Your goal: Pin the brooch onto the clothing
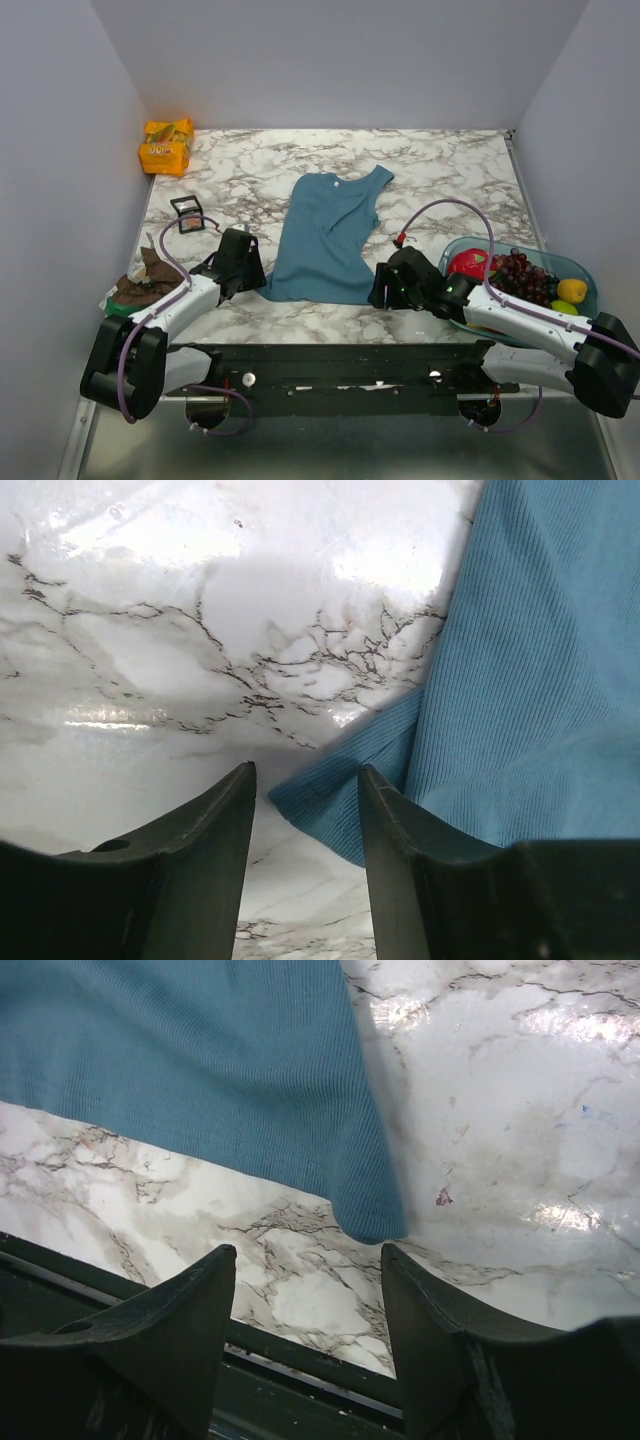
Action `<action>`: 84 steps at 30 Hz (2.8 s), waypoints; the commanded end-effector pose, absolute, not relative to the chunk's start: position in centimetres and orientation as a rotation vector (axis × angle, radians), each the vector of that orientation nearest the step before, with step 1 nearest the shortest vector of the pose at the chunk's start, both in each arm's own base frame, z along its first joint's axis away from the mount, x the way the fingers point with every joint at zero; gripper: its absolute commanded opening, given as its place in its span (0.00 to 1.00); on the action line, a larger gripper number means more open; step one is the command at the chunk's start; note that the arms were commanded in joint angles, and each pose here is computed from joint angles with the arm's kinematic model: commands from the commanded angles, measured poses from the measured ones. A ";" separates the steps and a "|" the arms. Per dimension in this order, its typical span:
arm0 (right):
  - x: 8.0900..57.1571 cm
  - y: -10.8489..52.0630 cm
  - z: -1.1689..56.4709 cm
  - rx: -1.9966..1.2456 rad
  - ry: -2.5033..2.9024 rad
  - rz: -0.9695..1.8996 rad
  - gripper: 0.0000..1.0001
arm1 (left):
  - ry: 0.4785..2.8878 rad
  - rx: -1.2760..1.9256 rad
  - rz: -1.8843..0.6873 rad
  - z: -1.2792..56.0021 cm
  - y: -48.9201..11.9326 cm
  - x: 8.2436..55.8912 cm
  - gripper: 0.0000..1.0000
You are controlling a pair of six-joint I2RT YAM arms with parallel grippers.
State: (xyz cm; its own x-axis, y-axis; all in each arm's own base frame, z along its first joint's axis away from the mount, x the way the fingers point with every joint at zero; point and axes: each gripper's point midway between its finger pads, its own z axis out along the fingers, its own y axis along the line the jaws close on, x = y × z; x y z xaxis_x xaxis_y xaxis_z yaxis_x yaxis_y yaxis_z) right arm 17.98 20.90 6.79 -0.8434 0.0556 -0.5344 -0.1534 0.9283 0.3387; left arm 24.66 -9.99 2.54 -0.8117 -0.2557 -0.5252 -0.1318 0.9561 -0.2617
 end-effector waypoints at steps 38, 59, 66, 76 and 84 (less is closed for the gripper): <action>20.4 21.0 1.9 -0.015 2.628 0.393 0.38 | 2.441 -0.299 -0.421 4.2 -11.1 22.4 0.00; 25.3 15.1 26.8 -0.111 2.148 0.129 0.01 | 1.901 -0.119 -0.737 28.3 -14.9 27.3 0.00; 25.5 15.0 45.3 -0.228 1.779 0.248 0.01 | 1.457 -0.034 -0.780 49.0 -14.2 26.9 0.00; 21.3 16.9 57.2 -0.387 1.471 0.542 0.01 | 1.242 0.036 -0.860 59.4 -13.7 22.7 0.00; 27.9 20.1 48.8 -0.359 1.715 0.485 0.01 | 1.451 0.012 -0.814 53.1 -15.8 29.0 0.00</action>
